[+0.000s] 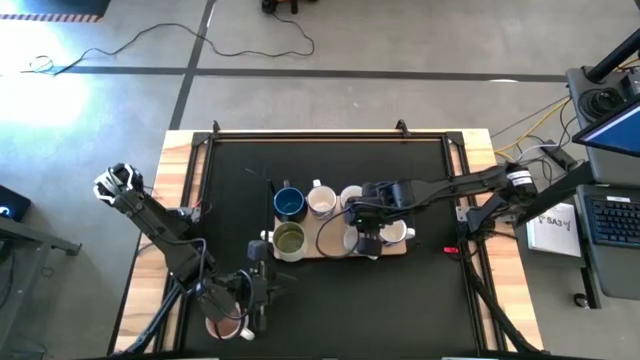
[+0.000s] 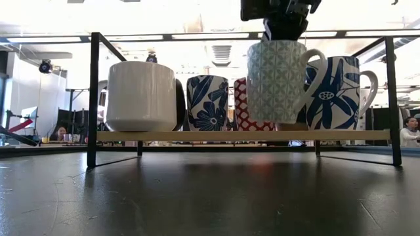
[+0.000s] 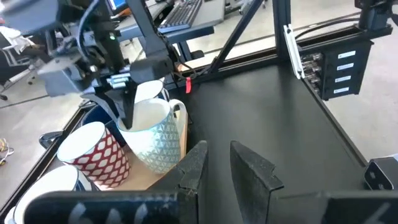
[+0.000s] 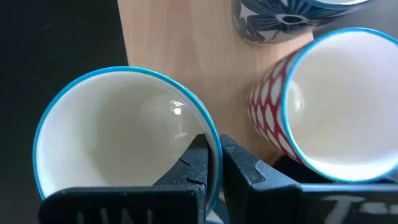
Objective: Place coffee mugs
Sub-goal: Put the gray patterned mug on the shelf
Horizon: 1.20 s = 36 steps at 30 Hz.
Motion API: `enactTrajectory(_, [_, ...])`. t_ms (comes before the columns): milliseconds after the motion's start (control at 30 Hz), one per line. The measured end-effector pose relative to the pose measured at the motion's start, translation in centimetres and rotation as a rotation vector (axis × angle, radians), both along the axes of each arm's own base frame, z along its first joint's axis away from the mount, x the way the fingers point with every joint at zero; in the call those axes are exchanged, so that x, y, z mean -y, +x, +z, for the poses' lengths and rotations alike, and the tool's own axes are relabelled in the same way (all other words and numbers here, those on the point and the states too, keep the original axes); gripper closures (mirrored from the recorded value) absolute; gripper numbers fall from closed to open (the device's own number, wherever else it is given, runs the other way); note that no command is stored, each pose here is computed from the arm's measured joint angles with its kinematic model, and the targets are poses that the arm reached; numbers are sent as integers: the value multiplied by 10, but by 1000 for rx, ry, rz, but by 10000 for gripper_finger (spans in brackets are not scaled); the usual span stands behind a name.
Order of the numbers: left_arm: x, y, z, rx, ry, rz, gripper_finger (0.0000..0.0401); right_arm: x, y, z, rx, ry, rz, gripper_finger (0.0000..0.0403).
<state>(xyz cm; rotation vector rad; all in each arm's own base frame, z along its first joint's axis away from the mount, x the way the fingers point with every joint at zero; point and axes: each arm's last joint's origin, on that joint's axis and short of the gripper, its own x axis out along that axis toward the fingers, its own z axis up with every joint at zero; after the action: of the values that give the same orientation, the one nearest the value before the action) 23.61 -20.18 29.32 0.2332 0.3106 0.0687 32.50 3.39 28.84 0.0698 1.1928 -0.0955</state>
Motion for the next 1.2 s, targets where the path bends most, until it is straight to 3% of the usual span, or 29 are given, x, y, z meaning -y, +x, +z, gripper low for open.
enactTrajectory(300, [-1,1,0,-2,7,2,352,0,4,-5,-19,-9,24,389])
enactTrajectory(1200, [-3,2,0,-6,24,6,352,0,6,-3,-17,3,52,331])
